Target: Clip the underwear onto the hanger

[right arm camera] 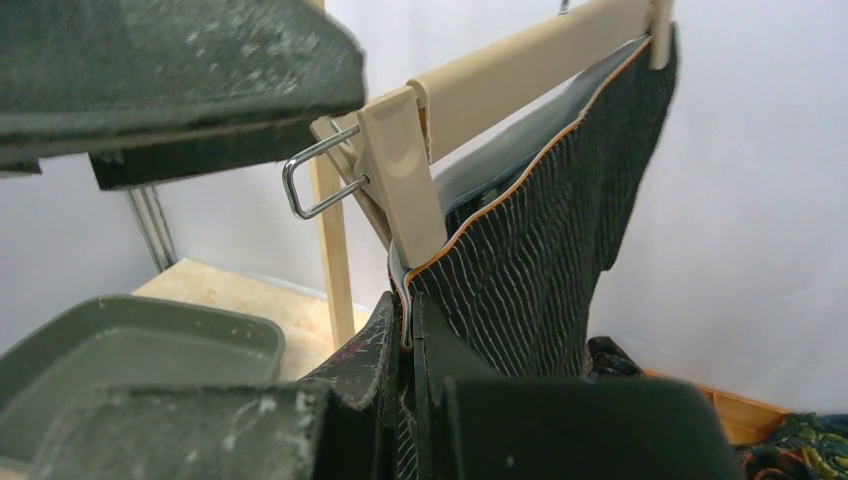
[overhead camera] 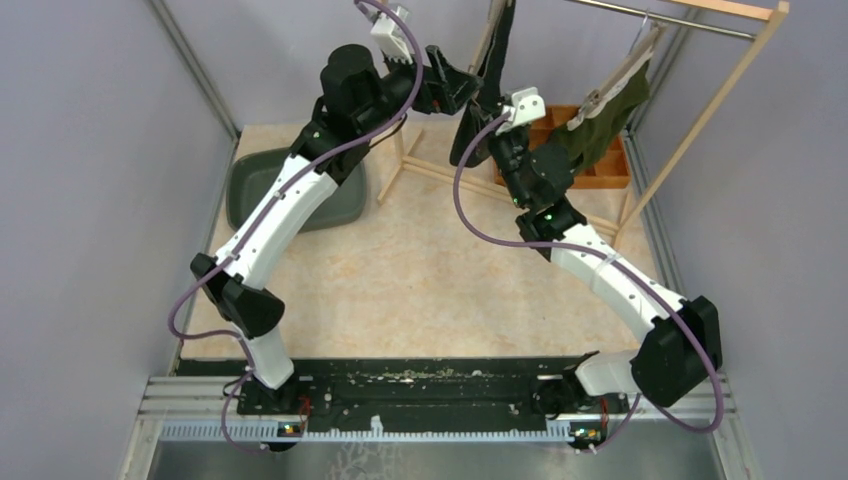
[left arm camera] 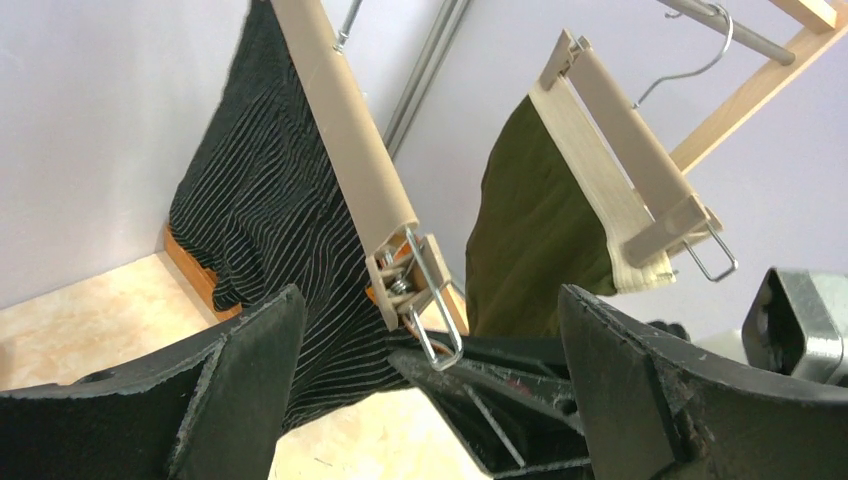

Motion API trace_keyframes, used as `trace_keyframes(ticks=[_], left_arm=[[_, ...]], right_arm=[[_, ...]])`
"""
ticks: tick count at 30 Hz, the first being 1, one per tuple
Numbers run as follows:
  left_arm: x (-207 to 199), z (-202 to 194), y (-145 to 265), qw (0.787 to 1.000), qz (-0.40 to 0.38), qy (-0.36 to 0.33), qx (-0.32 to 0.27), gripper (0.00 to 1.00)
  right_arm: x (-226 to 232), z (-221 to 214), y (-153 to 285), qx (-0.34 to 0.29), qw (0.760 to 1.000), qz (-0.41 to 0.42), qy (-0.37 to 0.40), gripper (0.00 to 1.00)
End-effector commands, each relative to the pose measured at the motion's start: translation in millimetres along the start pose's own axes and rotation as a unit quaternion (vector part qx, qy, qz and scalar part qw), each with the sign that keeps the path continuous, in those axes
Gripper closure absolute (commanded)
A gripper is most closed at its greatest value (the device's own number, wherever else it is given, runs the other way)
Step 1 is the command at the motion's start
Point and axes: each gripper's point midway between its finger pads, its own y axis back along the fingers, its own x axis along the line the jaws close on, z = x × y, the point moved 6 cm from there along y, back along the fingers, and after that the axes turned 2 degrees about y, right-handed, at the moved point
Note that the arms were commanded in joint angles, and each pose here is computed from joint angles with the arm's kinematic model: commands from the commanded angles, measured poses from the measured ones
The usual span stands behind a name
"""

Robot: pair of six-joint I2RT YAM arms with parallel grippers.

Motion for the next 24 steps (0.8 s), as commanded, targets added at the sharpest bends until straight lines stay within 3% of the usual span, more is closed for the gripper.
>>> trace_keyframes(ticks=[1,12,17,24], left_arm=[[0,14,-5,1.000,0.000,-0.014,-0.022,0.00],[7,12,-11,0.999,0.020,-0.021,-0.017,0.00],[6,13,-11,0.999,0.015,-0.022,-0.021,0.13],[5,13,-14,0.999,0.008,-0.022,-0.026,0.22]], right_arm=[[8,25,-8,-0.045,0.999,0.015,-0.001,1.00],[14,28,-9,-0.050,0.998,0.028,-0.006,1.00],[17,31,-9,-0.054,0.998,0.031,-0.008,1.00],[19,34,-10,-0.056,0.998,0.034,-0.008,1.00]])
